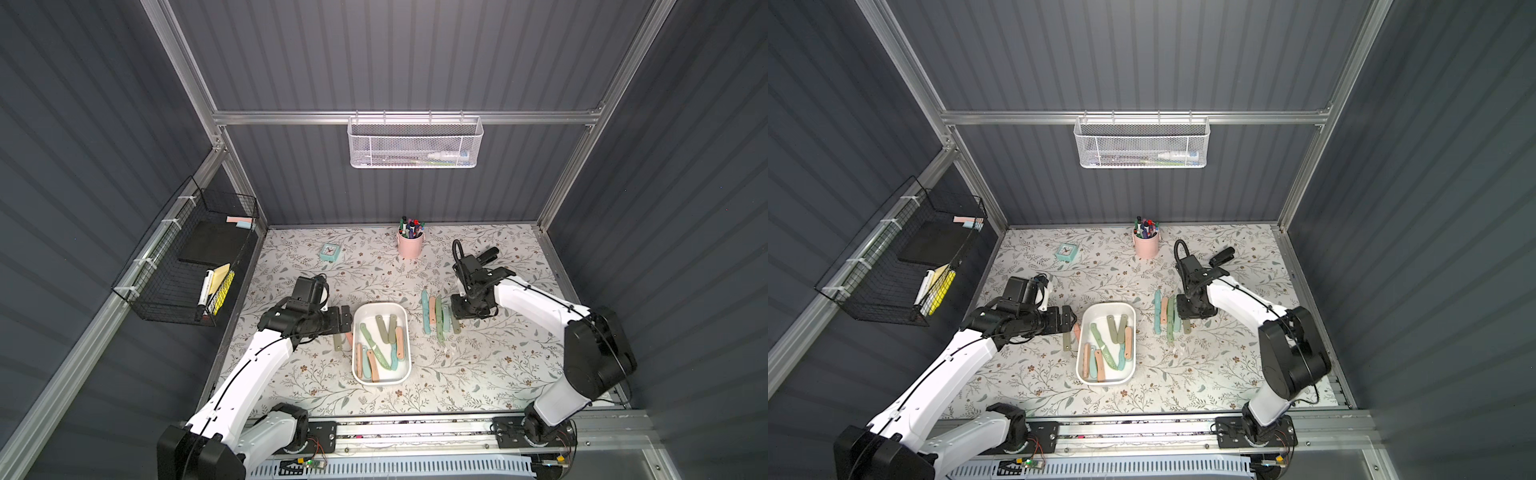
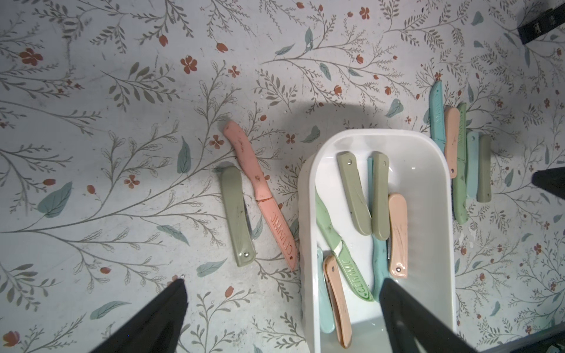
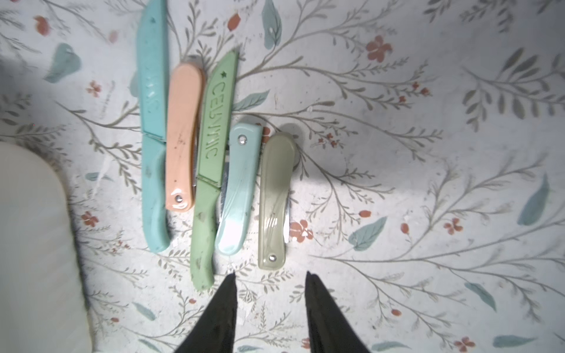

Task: Take the fruit knife out of the storage box
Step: Place the fruit knife at the center of the board, then pick up the fruit knife from the storage box.

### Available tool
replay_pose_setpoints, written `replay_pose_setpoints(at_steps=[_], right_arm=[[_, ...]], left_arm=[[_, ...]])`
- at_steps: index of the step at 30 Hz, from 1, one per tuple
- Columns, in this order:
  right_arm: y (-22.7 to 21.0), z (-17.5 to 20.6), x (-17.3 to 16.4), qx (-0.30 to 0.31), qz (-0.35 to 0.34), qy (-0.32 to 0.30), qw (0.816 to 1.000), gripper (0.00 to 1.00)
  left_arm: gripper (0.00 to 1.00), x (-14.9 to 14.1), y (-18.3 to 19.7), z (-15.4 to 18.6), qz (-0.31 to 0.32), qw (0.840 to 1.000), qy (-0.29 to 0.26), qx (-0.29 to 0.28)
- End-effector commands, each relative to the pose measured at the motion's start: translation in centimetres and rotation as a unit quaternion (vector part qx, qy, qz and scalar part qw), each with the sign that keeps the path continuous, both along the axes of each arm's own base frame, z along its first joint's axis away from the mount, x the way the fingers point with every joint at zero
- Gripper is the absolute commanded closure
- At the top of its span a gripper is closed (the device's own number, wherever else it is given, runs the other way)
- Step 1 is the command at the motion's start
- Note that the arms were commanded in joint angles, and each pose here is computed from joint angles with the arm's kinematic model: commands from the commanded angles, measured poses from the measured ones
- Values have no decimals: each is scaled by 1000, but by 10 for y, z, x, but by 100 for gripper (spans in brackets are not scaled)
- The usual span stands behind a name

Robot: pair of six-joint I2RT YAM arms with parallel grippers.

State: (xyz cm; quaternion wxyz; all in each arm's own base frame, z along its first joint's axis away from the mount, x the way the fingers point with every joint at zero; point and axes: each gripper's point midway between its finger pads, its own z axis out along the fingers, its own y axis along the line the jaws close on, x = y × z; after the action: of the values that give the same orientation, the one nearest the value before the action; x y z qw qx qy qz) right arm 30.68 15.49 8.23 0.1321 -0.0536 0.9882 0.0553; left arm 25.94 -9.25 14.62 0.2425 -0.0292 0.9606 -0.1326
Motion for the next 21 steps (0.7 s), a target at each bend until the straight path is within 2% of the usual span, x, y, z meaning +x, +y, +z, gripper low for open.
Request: replay_pose_setpoints(at_steps=[1,4,8,11,14,17,21], right_arm=[[-7,13,-7,6,-15,-30,999,55],[-15,27,-10,14,-27,-66,997,39],[-14,44,-13,46,-32,-101,993,25],[-7,54,-18,72,-27,-102,992,18],[9,62,-25,114,-10,-90,989,6],[34,73,-32,118,20,-107,987,7],[82,85,-43,107,81,-120,984,15]], left_arm=[[1,2,-15,3,-29,999,-7,22],[1,4,-37,-1,-59,997,-6,50],[1,8,-48,-12,-59,997,6,47],[3,10,-49,-17,-59,997,12,49],[3,9,-46,-15,-58,997,10,58],[2,10,-43,-6,-57,996,-4,62],[1,4,-30,6,-47,996,-18,80]])
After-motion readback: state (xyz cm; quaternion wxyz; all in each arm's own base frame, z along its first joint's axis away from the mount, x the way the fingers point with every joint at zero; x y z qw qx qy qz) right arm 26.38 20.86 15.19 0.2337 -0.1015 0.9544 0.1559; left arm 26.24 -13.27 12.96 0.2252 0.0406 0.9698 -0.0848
